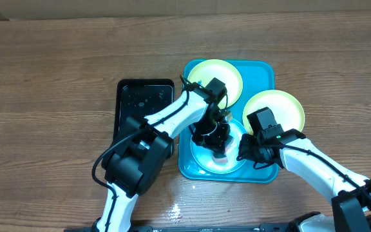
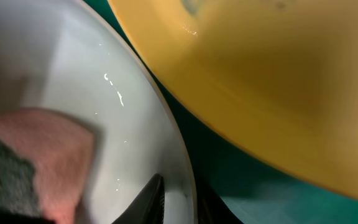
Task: Clean dirty plates on tray and stack at the side
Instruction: 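Scrub the pale blue plate surface with the sponge in the left gripper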
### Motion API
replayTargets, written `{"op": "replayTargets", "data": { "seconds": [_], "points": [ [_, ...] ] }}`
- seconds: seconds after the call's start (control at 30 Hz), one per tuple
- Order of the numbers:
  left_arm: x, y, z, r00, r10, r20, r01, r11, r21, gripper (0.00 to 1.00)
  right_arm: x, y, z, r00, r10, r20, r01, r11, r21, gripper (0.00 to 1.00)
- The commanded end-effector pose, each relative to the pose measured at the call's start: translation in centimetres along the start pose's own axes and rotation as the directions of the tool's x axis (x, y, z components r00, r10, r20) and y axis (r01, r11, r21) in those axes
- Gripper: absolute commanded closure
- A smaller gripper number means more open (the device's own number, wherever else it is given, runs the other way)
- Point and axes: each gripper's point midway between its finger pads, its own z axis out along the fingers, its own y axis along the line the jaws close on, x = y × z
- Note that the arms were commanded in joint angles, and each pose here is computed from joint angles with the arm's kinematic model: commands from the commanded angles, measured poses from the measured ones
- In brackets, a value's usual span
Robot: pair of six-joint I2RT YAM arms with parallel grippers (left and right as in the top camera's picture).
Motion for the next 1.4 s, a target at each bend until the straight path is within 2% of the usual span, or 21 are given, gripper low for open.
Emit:
{"op": "replayTargets", "data": {
  "seconds": [0.0,0.13,0.23,0.33,0.47,0.57,0.67,0.93,1.03,1.1,1.17,1.37],
  "points": [
    [0.8,-0.8,0.8,0.999,0.013,-0.049,-0.010,0.998,0.070,0.96,-0.2,-0.1,0.0,1.000,0.006,0.003,-0.006,1.000,0.007,0.82],
    [1.0,2.2,0.7,0.997,-0.064,-0.042,0.060,0.994,-0.092,0.96,0.0,-0.2,0.0,1.000,0.007,-0.005,-0.007,1.000,0.013,0.82],
    [1.2,5.8,-0.2,0.987,-0.159,0.002,0.154,0.949,-0.277,0.96,0.1,-0.3,0.0,1.000,0.008,-0.008,-0.008,1.000,0.015,0.82],
    [1.2,8.9,-1.5,0.972,-0.227,0.067,0.234,0.877,-0.420,0.96,0.1,-0.3,0.0,1.000,0.008,-0.008,-0.008,1.000,0.015,0.82],
    [1.2,12.7,-4.0,0.949,-0.260,0.178,0.314,0.735,-0.601,0.96,0.0,-0.3,0.0,1.000,0.008,-0.006,-0.008,1.000,0.014,0.83],
    [1.6,14.2,-5.4,0.944,-0.251,0.215,0.329,0.653,-0.682,0.96,0.0,-0.3,0.0,1.000,0.008,-0.006,-0.008,1.000,0.014,0.82],
    [1.9,14.8,-6.3,0.939,-0.249,0.237,0.342,0.603,-0.721,0.96,0.0,-0.3,0.0,1.000,0.008,-0.006,-0.008,1.000,0.014,0.83],
    [1.6,15.0,-9.0,0.922,-0.209,0.327,0.387,0.537,-0.749,0.96,0.0,-0.3,0.0,1.000,0.008,-0.006,-0.008,1.000,0.014,0.83],
    [1.6,14.5,-9.5,0.918,-0.202,0.340,0.394,0.554,-0.733,0.96,0.0,-0.3,0.0,1.000,0.008,-0.006,-0.008,1.000,0.014,0.82],
    [1.7,13.4,-9.6,0.915,-0.213,0.342,0.399,0.597,-0.696,0.96,0.0,-0.3,0.0,1.000,0.008,-0.006,-0.008,1.000,0.014,0.83],
    [1.6,11.3,-10.5,0.903,-0.220,0.368,0.413,0.678,-0.608,0.96,0.0,-0.3,0.0,1.000,0.008,-0.006,-0.008,1.000,0.014,0.83],
    [1.6,7.3,-14.9,0.861,-0.200,0.468,0.423,0.792,-0.440,0.96,0.0,-0.3,0.0,1.000,0.008,-0.007,-0.008,1.000,0.014,0.83]
  ]
}}
